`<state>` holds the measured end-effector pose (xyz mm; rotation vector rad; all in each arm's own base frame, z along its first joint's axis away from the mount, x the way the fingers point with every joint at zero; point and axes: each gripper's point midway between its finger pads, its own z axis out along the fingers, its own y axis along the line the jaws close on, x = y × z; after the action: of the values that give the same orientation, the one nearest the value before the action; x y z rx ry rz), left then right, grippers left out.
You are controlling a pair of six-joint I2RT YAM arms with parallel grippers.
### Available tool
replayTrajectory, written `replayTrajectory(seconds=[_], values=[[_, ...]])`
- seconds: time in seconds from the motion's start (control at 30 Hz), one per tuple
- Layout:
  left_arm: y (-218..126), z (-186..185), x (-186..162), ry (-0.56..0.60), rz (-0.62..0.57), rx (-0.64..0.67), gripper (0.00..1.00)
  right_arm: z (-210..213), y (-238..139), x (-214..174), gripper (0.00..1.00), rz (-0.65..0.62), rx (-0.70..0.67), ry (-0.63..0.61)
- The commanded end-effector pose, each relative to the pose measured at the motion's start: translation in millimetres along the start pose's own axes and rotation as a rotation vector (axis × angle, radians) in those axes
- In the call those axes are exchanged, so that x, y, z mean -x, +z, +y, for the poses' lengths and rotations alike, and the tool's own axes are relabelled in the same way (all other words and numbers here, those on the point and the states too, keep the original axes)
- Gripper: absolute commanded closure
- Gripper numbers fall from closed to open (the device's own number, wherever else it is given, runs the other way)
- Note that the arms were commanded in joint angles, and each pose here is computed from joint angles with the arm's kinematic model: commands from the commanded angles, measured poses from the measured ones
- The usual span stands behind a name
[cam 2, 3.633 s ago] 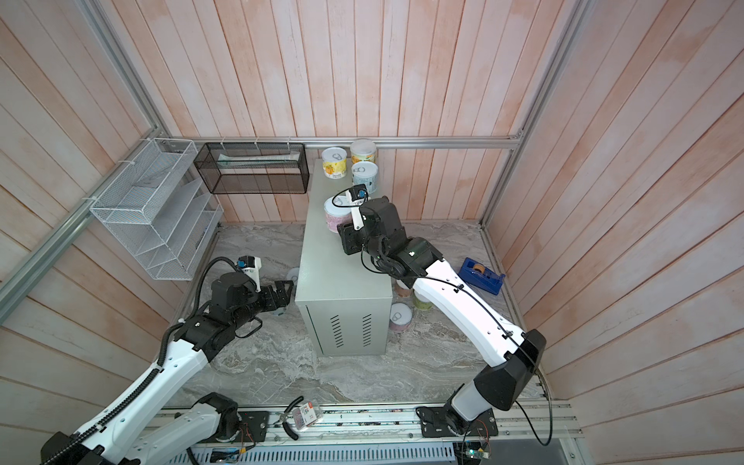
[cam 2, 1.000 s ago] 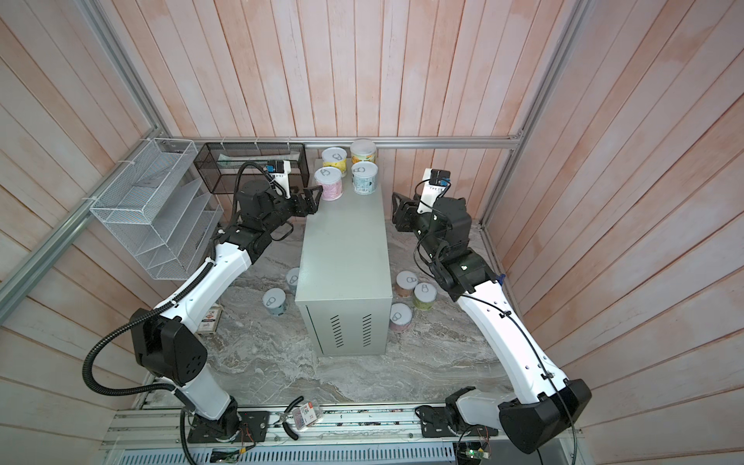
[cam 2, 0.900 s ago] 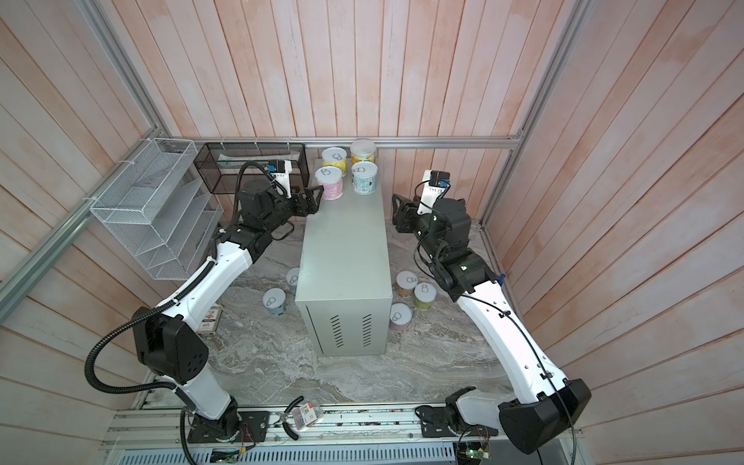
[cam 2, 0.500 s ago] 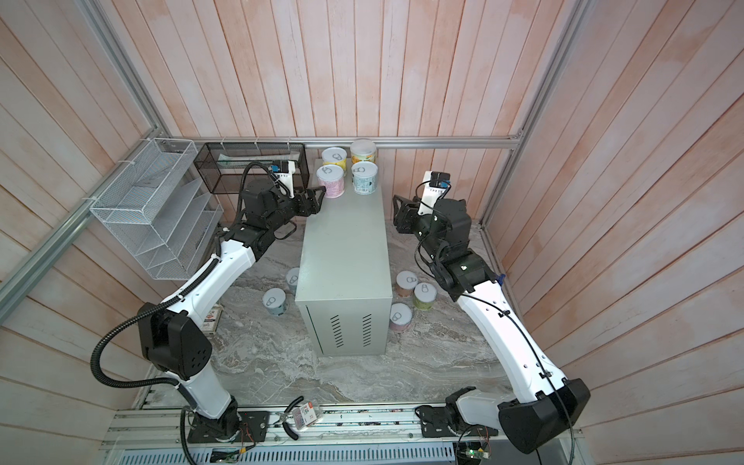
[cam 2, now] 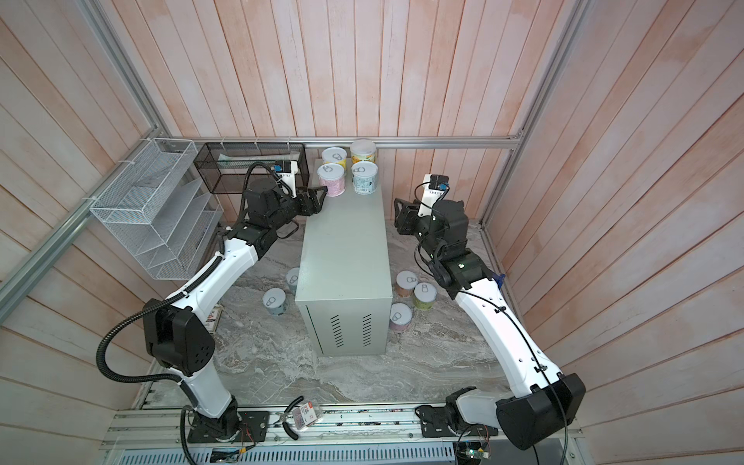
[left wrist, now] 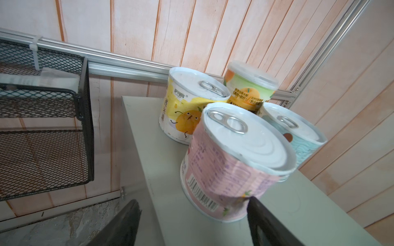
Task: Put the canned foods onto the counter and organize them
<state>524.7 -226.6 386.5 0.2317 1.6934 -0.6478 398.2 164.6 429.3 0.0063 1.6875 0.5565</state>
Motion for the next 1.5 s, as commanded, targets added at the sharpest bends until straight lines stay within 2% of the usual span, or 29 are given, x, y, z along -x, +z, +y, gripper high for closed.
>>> replayTrajectory(seconds=[0.0,0.2,1.2,1.47], values=[[7,-7,5,0.021,-0.015,-0.040,0.21,0,1,0,0.47,-0.003,0.006,0.016],[11,-12,5,0.022,-0.013,-0.059,0.24,-1,1,2,0.47,-0.007,0.004,0.013],[22,-29,3,0.020,0.006,-0.122,0.27,-7,-2,-4,0.47,0.000,-0.014,0.009],[27,-29,5,0.012,0.005,-0.127,0.32,-9,-3,-4,0.47,-0.005,-0.015,0.009]])
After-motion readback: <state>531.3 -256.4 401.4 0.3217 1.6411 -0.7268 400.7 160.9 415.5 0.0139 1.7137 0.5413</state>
